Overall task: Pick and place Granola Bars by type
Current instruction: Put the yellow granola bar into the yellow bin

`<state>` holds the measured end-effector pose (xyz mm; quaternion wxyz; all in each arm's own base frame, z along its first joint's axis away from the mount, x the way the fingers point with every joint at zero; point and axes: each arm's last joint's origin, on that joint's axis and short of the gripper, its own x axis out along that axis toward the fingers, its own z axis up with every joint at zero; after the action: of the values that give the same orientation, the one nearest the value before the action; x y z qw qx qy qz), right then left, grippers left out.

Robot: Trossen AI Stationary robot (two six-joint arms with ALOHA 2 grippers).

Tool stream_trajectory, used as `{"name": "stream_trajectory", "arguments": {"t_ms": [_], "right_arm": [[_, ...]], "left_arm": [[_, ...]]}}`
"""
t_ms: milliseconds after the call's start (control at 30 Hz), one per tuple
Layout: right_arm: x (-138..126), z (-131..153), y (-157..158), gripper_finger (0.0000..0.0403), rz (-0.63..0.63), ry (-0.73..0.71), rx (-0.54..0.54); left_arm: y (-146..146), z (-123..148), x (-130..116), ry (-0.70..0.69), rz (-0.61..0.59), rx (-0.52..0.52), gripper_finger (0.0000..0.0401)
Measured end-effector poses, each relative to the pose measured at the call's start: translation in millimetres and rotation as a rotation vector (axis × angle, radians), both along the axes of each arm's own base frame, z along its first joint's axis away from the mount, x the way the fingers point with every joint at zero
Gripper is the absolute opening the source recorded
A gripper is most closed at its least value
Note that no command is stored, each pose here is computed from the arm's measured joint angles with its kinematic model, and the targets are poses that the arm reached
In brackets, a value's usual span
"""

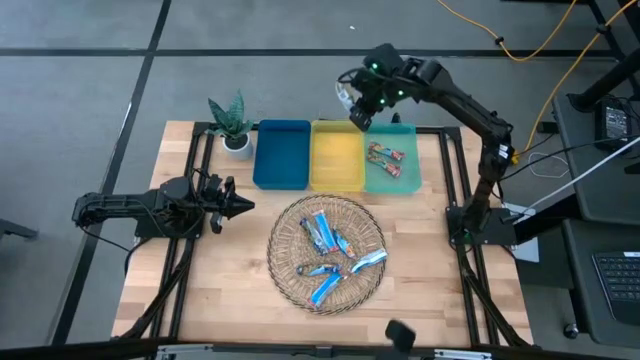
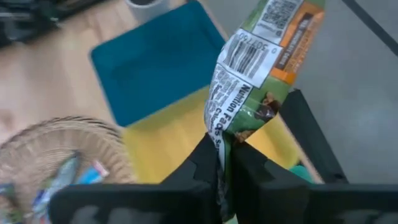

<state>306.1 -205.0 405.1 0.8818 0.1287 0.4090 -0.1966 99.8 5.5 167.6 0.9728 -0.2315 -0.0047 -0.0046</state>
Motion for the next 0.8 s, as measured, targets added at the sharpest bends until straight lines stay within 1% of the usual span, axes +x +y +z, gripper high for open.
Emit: {"name": "stream_trajectory", "arguments": {"t_ms": [167, 333, 400, 533, 600, 700, 800], "right_arm": [[1, -21, -28, 0.0021, 0.005, 0.068, -0.009], [11, -49, -47, 0.0046, 0.014, 0.134, 0.018], [16, -62, -53, 0.0048, 0.030, 0.163, 0.027], [28, -88, -63, 0.0027, 0.051, 0.215, 0.058], [34, -102, -66, 0.0021, 0.067, 0.229, 0.091], [44, -120, -69, 0.0021, 0.099, 0.227, 0.146], [54, -137, -68, 0.0038, 0.115, 0.257, 0.172]], "left_arm": [[0, 0, 0, 0.000, 0.000, 0.000, 0.0031], [0, 0, 0, 0.001, 0.000, 0.000, 0.0031], [0, 0, 0, 0.000, 0.000, 0.000, 0.0031], [0, 0, 0, 0.000, 0.000, 0.000, 0.0031], [0, 0, 0, 0.000, 0.000, 0.000, 0.0031], [0, 0, 0, 0.000, 0.000, 0.000, 0.0031], [0, 0, 0, 0.000, 0.000, 0.000, 0.0031]]}}
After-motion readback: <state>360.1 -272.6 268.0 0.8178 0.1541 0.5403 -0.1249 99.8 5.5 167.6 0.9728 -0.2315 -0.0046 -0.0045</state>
